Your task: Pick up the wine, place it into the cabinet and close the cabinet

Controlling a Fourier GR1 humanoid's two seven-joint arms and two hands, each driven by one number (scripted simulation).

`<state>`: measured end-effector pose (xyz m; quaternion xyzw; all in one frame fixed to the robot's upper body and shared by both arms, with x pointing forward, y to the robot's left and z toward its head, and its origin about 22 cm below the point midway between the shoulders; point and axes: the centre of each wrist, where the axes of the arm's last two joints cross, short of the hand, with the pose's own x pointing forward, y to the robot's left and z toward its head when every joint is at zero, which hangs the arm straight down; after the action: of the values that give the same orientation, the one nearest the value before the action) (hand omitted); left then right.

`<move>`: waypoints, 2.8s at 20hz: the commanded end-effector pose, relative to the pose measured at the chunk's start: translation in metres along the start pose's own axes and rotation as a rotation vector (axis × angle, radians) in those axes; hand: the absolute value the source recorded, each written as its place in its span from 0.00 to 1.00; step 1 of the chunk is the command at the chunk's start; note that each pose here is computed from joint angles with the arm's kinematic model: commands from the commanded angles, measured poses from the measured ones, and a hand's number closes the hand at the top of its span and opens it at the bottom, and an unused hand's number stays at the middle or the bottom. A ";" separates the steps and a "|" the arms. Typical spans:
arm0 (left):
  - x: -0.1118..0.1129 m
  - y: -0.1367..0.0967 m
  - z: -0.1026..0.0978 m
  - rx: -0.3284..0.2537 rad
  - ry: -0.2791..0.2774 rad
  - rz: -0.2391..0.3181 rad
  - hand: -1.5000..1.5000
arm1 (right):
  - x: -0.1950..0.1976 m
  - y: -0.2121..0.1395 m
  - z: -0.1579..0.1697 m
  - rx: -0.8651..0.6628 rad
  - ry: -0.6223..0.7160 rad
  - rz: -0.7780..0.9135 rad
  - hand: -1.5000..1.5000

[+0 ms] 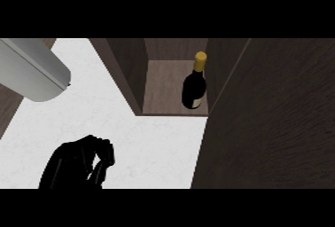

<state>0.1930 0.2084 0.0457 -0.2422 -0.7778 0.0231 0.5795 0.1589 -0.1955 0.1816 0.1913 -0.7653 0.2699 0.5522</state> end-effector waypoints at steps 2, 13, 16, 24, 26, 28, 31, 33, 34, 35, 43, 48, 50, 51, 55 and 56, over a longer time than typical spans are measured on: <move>0.018 0.030 0.020 0.038 0.005 -0.028 1.00 | 0.024 0.033 0.008 0.137 -0.074 -0.097 1.00; 0.069 0.083 0.054 0.123 -0.070 -0.017 0.00 | 0.025 0.101 -0.030 0.342 0.022 -0.100 1.00; 0.074 0.104 0.069 0.162 -0.057 -0.038 0.00 | 0.022 0.124 -0.036 0.344 0.020 -0.116 1.00; 0.097 0.134 0.080 0.177 -0.053 -0.054 0.00 | 0.022 0.140 -0.060 0.196 -0.055 -0.116 1.00; 0.088 0.133 0.092 0.149 -0.054 -0.054 0.00 | 0.025 0.134 -0.069 0.127 -0.089 -0.122 1.00; 0.097 0.143 0.092 0.154 -0.050 -0.053 0.00 | 0.029 0.127 -0.078 0.069 -0.110 -0.129 1.00; 0.099 0.153 0.102 0.146 -0.071 -0.050 0.00 | 0.032 0.128 -0.094 0.053 -0.119 -0.108 1.00; 0.120 0.155 0.093 0.128 -0.041 -0.043 0.00 | 0.032 0.128 -0.102 0.034 -0.103 -0.101 1.00; 0.114 0.161 0.098 0.145 -0.063 -0.056 0.00 | 0.036 0.121 -0.111 0.010 -0.090 -0.101 1.00; 0.110 0.160 0.101 0.128 -0.051 -0.028 0.00 | 0.027 0.122 -0.125 -0.036 -0.102 -0.079 1.00; 0.122 0.174 0.102 0.140 -0.062 -0.064 0.00 | 0.055 0.087 -0.212 -0.058 -0.065 -0.082 1.00; 0.126 0.178 0.107 0.133 -0.074 -0.062 0.00 | 0.047 0.065 -0.252 0.005 -0.050 -0.057 1.00; 0.137 0.189 0.115 0.151 -0.072 -0.067 0.00 | 0.040 0.050 -0.260 0.078 -0.034 -0.064 1.00; 0.142 0.182 0.110 0.141 -0.065 -0.071 0.00 | 0.029 0.051 -0.259 0.140 0.030 -0.108 1.00; 0.140 0.182 0.110 0.137 -0.059 -0.052 0.00 | 0.011 0.062 -0.264 0.436 0.193 -0.091 1.00; 0.138 0.181 0.103 0.127 -0.061 -0.069 0.00 | 0.003 0.064 -0.265 0.527 0.239 -0.072 1.00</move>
<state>0.1302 0.4506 0.0778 -0.1493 -0.7898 0.0616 0.5917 0.3075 0.0124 0.2524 0.2843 -0.6718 0.3712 0.5745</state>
